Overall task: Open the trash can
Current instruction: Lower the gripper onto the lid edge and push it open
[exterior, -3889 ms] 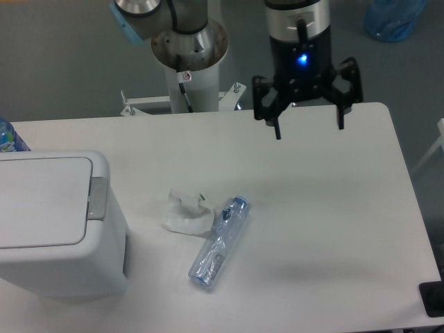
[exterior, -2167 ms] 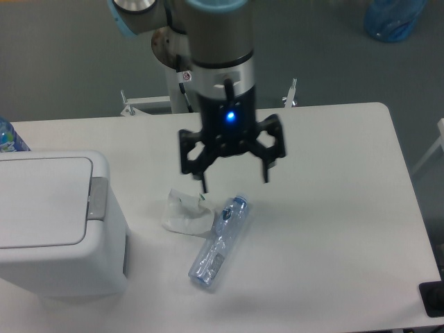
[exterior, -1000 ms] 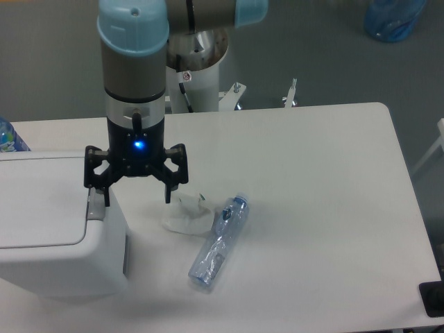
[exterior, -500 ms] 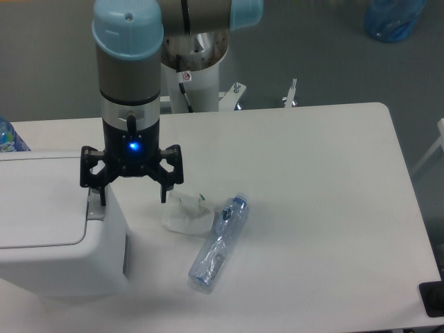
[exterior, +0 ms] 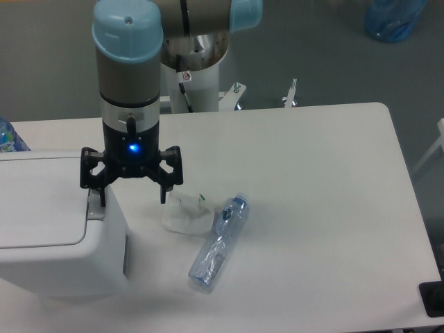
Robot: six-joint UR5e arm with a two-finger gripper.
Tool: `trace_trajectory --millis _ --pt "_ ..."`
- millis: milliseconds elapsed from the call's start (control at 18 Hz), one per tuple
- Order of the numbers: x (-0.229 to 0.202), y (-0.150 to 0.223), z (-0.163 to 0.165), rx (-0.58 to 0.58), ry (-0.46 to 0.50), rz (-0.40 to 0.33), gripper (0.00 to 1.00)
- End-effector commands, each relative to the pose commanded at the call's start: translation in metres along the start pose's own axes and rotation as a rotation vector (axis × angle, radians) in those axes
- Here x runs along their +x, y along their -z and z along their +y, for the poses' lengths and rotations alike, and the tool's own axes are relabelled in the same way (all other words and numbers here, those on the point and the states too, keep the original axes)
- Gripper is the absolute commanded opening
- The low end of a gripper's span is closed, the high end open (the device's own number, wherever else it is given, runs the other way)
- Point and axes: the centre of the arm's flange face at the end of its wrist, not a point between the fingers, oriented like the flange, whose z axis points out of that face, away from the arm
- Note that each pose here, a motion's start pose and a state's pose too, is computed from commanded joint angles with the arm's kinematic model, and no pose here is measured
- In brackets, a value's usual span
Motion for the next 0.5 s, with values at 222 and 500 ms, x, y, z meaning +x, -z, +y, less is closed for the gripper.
trace_trajectory --millis 222,500 --pt "0.0026 -0.0019 0.0015 -0.005 -0.003 0.002 1.00" --pt "0.0031 -0.0046 0.0030 -0.010 -0.004 0.002 1.00"
